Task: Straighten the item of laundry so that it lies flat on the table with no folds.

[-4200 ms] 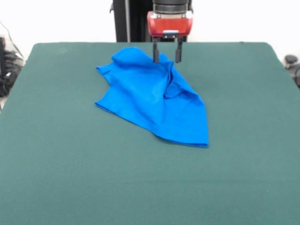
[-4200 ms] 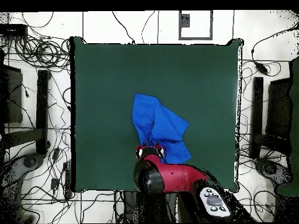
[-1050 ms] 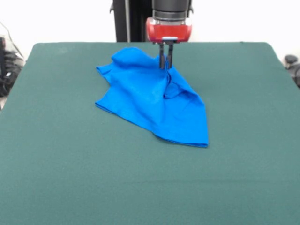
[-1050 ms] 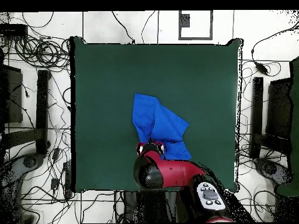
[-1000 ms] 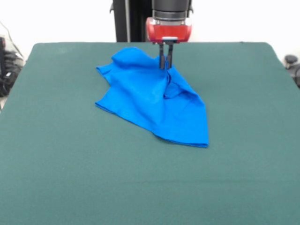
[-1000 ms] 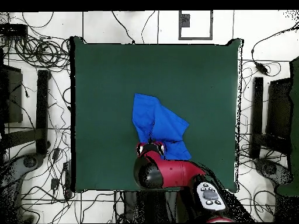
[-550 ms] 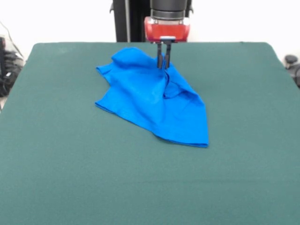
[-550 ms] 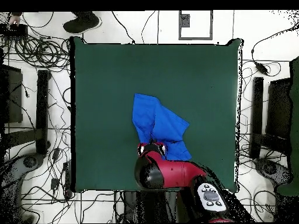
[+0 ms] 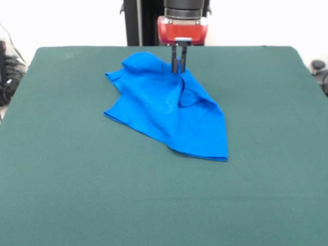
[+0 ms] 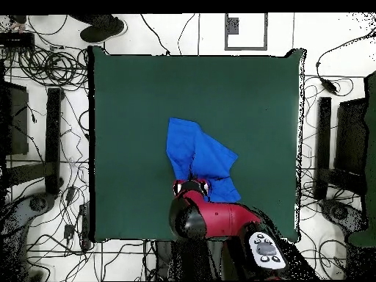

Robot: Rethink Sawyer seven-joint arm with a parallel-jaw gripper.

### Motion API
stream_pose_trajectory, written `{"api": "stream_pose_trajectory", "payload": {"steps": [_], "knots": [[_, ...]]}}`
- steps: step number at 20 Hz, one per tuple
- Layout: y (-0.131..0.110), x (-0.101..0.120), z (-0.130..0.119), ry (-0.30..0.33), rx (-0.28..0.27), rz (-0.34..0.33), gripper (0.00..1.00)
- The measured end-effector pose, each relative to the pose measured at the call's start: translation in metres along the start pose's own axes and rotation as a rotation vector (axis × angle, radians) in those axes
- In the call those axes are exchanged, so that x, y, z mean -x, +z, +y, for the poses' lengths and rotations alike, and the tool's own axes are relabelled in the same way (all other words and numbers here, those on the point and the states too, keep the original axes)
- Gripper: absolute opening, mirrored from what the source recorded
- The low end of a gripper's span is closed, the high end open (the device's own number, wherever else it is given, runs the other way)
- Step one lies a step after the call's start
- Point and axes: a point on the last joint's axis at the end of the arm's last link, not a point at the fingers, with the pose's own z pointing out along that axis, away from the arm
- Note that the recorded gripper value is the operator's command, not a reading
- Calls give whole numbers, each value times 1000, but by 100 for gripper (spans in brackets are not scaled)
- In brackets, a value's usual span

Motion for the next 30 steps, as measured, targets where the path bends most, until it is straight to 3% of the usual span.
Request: {"api": "stream_pose_trajectory", "payload": {"steps": [12,30], "knots": [[-14,-1,-2,5,-4,-10,0],[-28,-20,9,7,9,18,0]]}}
